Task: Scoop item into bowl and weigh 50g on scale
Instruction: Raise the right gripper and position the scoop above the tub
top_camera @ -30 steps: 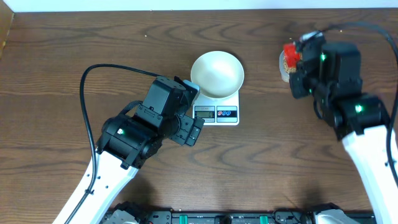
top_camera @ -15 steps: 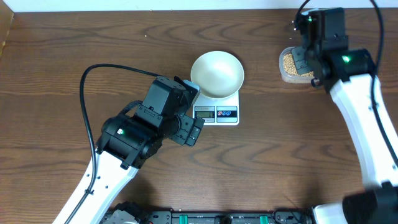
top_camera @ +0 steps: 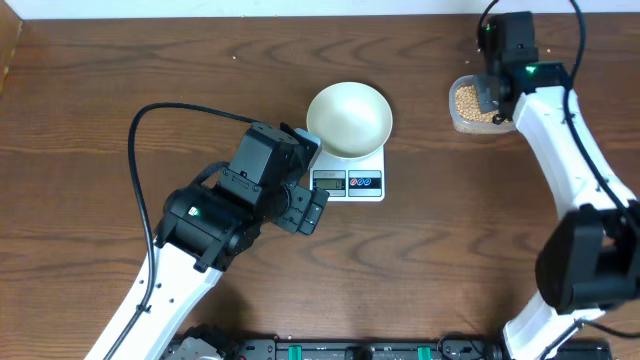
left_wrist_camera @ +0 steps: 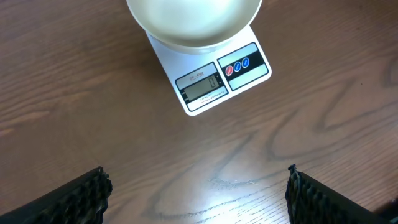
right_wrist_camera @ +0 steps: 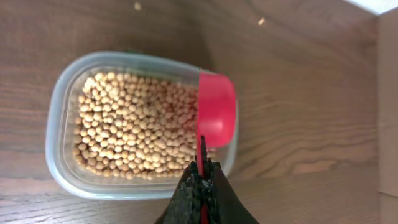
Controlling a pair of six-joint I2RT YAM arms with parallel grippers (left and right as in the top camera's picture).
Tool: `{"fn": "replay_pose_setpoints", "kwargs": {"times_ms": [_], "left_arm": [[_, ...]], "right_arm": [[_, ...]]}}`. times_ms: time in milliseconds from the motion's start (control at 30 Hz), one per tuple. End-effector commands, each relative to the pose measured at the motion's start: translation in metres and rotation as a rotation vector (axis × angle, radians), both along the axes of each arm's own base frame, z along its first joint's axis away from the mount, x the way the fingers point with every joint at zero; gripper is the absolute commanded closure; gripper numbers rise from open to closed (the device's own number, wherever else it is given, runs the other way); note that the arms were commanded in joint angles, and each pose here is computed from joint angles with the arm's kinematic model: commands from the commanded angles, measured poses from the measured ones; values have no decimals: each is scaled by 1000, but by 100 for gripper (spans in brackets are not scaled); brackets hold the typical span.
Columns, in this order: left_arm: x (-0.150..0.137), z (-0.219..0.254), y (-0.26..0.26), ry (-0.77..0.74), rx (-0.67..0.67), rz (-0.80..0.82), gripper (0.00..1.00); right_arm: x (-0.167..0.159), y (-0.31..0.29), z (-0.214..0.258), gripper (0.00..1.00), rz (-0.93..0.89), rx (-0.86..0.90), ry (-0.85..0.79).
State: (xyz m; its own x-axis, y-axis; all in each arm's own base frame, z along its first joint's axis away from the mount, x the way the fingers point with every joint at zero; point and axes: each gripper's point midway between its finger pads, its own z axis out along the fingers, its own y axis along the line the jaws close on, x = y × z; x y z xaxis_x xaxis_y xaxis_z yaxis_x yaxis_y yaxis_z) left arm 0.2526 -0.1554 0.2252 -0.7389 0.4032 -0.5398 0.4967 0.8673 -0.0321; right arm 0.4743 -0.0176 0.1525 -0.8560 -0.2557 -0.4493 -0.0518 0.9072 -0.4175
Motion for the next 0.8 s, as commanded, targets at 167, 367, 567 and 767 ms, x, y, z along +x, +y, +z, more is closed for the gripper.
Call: {"fn": "replay_pose_setpoints", "kwargs": {"times_ms": [167, 367, 567, 767], "left_arm": [[4, 8, 0, -17, -7, 0, 8], [4, 8, 0, -17, -7, 0, 8], [4, 8, 0, -17, -7, 0, 8], [4, 8, 0, -17, -7, -1, 8]], "right_arm": [[7, 16, -22, 99, 42, 83, 30], [2, 38, -30, 99, 105, 186, 68], [-3, 52, -33, 99, 137, 212, 90], [-4, 63, -34, 99, 168, 269, 100]]}}
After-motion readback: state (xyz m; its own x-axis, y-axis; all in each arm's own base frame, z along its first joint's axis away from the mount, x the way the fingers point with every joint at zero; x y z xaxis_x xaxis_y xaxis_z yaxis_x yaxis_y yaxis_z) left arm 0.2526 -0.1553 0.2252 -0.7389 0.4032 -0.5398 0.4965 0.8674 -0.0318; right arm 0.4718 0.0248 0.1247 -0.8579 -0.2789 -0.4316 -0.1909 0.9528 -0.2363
